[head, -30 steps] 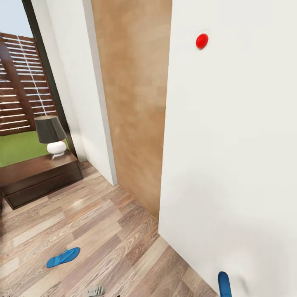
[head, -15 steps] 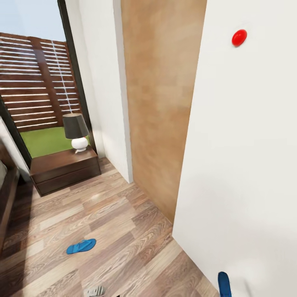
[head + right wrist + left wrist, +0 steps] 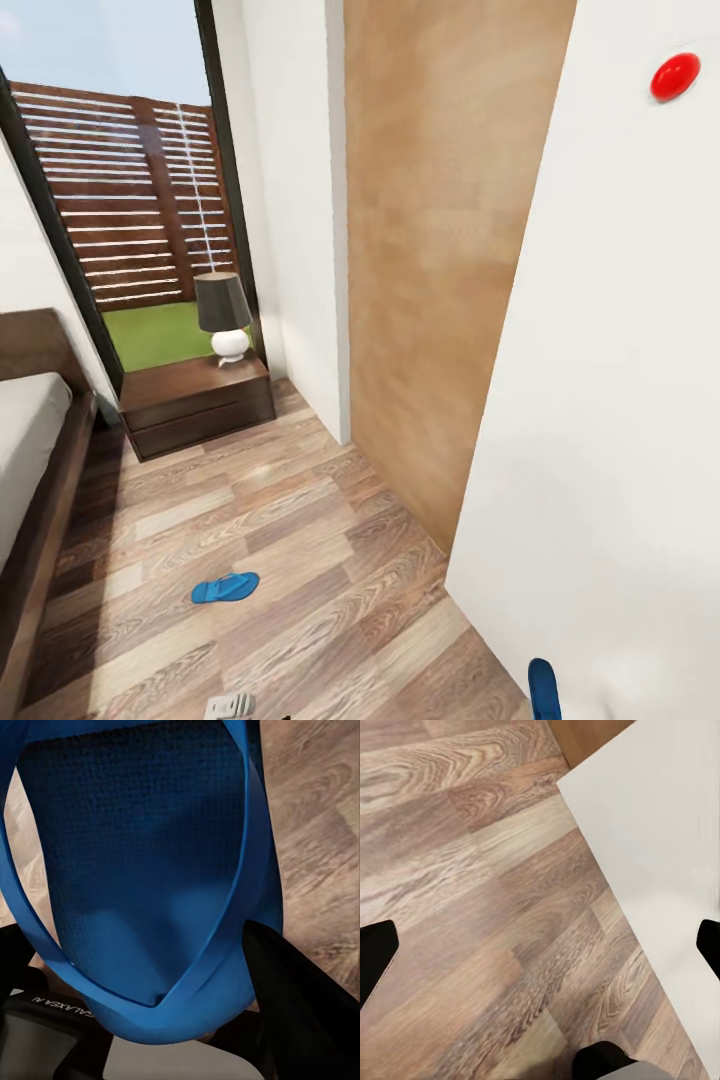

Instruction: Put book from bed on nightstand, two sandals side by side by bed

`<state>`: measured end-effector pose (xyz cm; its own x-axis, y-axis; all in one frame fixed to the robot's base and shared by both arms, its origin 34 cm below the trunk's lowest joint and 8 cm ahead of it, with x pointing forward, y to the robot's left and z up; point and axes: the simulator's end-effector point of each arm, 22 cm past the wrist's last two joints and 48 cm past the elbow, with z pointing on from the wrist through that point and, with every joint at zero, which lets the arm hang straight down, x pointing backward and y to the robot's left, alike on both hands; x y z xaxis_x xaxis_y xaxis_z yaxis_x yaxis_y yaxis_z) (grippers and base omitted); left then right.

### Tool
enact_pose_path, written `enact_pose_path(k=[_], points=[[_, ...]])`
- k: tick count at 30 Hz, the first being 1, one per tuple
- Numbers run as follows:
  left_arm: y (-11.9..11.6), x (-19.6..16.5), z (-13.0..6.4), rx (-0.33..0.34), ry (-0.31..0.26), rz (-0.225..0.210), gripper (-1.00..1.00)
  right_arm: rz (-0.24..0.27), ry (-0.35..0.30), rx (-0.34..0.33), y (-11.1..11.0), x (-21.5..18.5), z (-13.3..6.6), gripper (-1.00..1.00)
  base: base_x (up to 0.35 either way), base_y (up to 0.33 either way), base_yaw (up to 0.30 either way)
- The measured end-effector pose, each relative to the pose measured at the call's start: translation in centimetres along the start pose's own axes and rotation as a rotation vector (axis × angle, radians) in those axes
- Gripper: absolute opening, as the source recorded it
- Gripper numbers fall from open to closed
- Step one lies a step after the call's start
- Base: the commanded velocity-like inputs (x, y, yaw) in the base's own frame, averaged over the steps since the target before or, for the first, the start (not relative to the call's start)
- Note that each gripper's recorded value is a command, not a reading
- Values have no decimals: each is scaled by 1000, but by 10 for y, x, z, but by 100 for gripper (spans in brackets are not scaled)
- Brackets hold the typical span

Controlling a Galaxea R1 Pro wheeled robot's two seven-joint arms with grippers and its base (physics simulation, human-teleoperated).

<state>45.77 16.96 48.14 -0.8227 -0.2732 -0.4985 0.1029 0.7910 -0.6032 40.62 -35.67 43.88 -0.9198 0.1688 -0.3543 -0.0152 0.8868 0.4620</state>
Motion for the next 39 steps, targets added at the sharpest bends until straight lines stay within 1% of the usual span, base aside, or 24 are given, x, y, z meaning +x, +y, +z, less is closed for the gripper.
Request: enact_pose_path(k=[9,22,27,36,39], points=[[0,0,0,0,0,-1,100,0,0,-1,0,0,0,-100,253,0,35],[0,0,0,-1,0,-1,100,1,0,-1,0,0,0,-100,7,0,264],[0,0,0,-1,-1,-1,100,-1,1,-1,0,0,0,-100,85,-77,41],[0,-1,0,-1,-2,-3,100,-1,1,-1,0,0,0,-100,221,-112,4],[1,-1,0,-1,-2,-3,100,-1,1,-1,0,0,0,-100,192,-13,145]])
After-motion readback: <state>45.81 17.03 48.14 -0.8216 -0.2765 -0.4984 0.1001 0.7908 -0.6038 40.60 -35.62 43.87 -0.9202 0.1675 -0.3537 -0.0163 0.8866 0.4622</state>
